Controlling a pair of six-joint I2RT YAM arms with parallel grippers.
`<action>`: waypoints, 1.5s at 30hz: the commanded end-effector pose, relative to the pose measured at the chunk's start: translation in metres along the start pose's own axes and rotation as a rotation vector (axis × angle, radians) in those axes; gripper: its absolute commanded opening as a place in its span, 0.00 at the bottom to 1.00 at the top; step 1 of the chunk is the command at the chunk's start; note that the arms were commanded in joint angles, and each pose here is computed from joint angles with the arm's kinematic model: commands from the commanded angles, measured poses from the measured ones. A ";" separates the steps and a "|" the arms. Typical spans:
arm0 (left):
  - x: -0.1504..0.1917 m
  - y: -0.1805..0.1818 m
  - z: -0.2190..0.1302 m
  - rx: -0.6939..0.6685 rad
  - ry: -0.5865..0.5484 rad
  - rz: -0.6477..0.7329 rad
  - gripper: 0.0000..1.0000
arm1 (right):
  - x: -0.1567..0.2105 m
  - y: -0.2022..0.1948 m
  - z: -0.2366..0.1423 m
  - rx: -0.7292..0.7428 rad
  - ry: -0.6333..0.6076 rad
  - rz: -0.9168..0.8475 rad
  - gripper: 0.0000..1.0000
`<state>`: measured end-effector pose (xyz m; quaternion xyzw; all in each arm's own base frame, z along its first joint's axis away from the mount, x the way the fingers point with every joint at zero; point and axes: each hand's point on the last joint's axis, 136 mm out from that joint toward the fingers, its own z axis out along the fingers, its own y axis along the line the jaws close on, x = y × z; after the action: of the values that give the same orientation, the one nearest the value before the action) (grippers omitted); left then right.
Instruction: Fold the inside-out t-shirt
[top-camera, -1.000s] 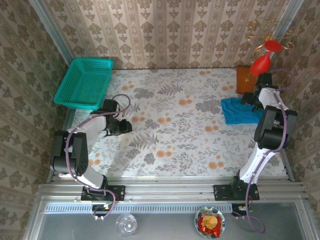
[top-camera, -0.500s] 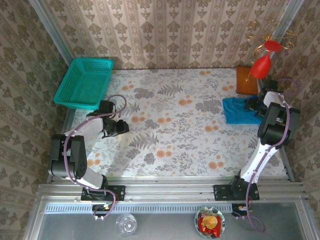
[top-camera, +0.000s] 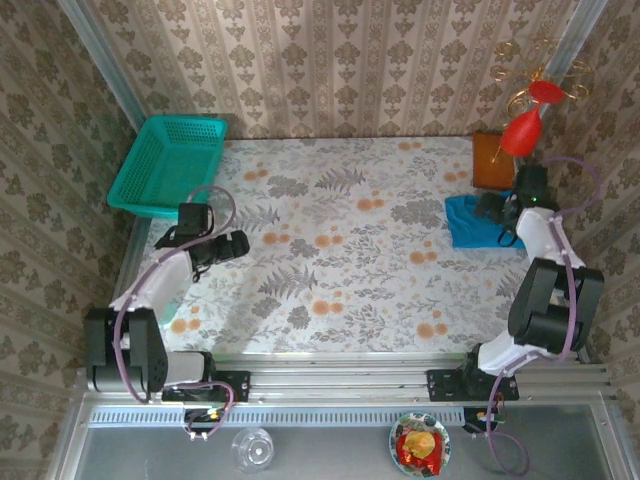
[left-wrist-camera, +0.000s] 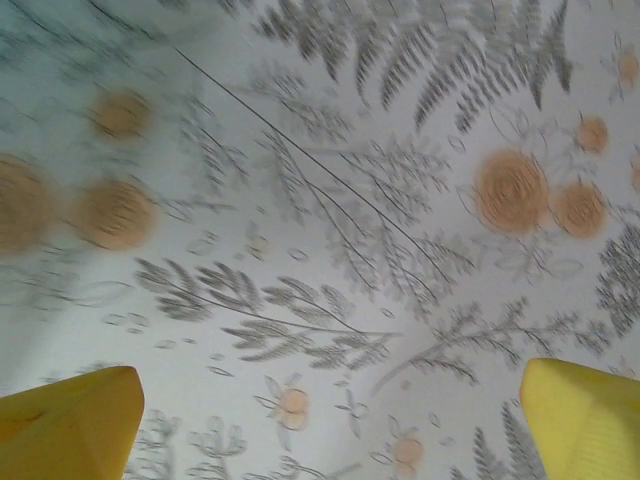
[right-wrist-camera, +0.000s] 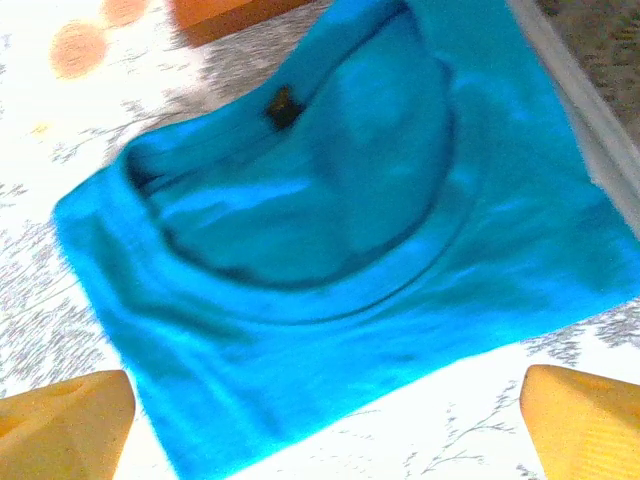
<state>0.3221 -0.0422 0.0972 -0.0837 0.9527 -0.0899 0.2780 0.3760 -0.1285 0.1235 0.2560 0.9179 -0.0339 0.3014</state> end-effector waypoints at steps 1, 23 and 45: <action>-0.023 0.027 -0.018 -0.157 -0.170 0.062 0.98 | 0.004 0.030 -0.011 -0.042 -0.114 -0.094 1.00; -0.071 0.028 0.003 -0.142 -0.706 0.358 1.00 | 0.043 0.105 0.001 -0.262 -0.572 -0.296 1.00; -0.071 0.023 0.039 -0.077 -0.670 0.382 1.00 | 0.051 0.111 0.008 -0.277 -0.580 -0.326 1.00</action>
<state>0.3921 -0.0079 0.0814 0.0511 0.8265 0.0232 0.5602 0.3971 -0.0156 0.0932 0.0511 0.8261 -0.0306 0.5604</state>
